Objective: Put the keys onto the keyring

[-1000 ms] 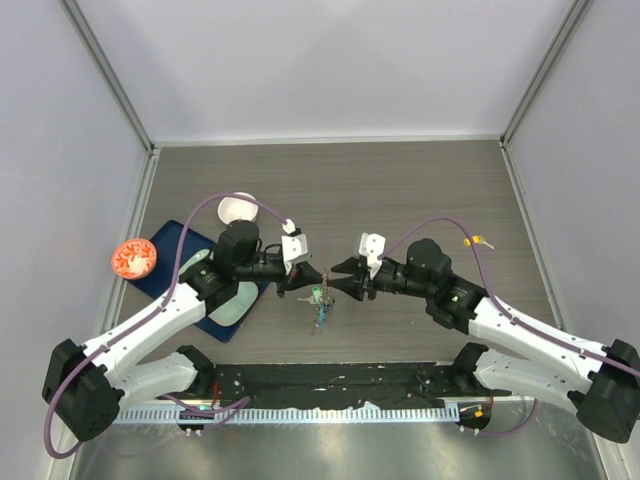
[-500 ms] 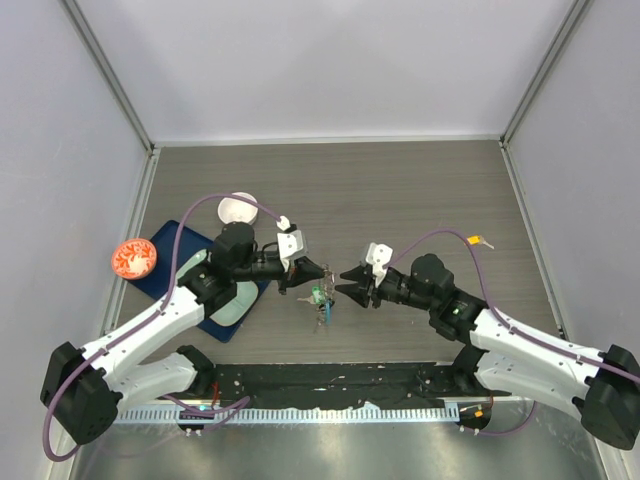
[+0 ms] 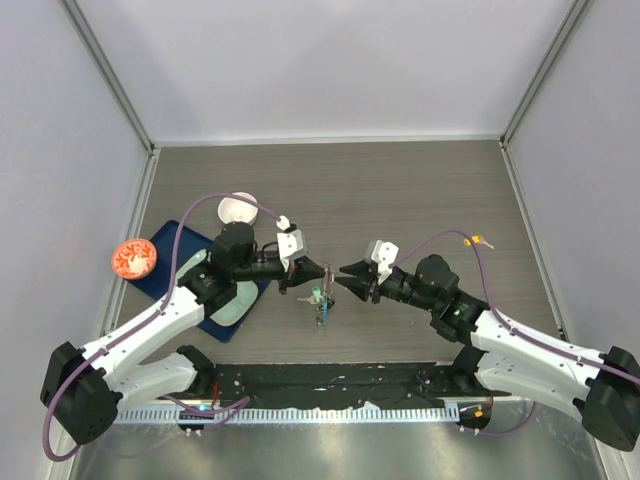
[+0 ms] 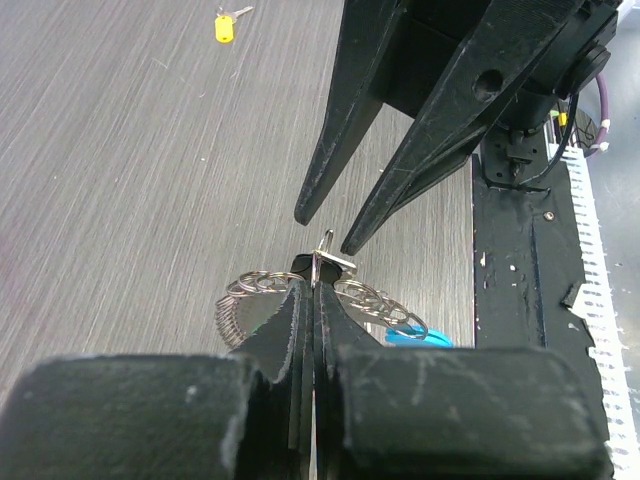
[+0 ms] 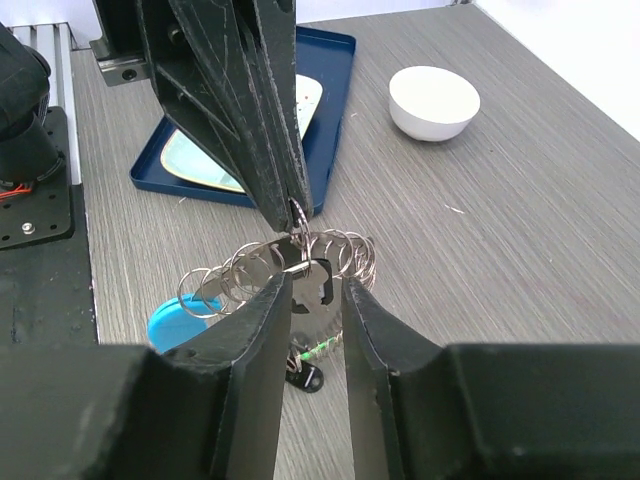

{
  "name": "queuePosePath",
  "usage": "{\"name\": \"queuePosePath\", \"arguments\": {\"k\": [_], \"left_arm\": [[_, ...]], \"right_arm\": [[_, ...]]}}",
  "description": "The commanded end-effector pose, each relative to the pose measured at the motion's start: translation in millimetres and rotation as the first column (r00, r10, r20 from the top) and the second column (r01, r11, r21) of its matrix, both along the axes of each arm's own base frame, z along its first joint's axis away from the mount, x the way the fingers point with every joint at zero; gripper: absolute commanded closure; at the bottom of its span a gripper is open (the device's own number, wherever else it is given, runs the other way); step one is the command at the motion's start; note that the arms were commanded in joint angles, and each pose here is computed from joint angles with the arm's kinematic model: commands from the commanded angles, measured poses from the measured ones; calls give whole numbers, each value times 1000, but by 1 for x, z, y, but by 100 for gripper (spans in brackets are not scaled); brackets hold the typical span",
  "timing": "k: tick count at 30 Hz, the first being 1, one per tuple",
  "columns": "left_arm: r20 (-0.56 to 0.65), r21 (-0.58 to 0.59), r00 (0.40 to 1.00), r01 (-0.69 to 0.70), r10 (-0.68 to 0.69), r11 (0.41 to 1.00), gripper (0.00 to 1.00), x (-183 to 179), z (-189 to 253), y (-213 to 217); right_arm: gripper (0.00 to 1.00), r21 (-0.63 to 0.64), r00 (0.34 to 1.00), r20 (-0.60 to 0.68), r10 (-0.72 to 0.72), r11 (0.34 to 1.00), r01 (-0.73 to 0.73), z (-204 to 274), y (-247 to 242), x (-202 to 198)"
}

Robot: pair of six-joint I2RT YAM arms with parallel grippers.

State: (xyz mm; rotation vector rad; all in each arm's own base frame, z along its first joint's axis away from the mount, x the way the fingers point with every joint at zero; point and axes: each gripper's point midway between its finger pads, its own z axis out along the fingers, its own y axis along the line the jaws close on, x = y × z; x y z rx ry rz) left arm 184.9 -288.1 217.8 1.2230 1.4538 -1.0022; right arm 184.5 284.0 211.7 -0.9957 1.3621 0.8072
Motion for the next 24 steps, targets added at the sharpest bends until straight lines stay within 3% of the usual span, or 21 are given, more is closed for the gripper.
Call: {"name": "queuePosePath", "arguments": {"k": [1,10,16,24], "left_arm": [[77,-67,997,34,-29,997,100,-2,27,-5],[77,-71,996,60,-54,996,100,-6,28,-6],[69,-70,995,71,-66,995,100,-8,27,-7],[63,-67,995,80,-75,995,100,-9,26,-8]], "right_arm": [[68,60,999,46,-17,998,14,19,1,5],[76,61,999,49,4,998,-7,21,6,4],[90,68,998,59,7,998,-11,26,6,4],[99,61,996,78,46,997,-51,29,8,-3]]}}
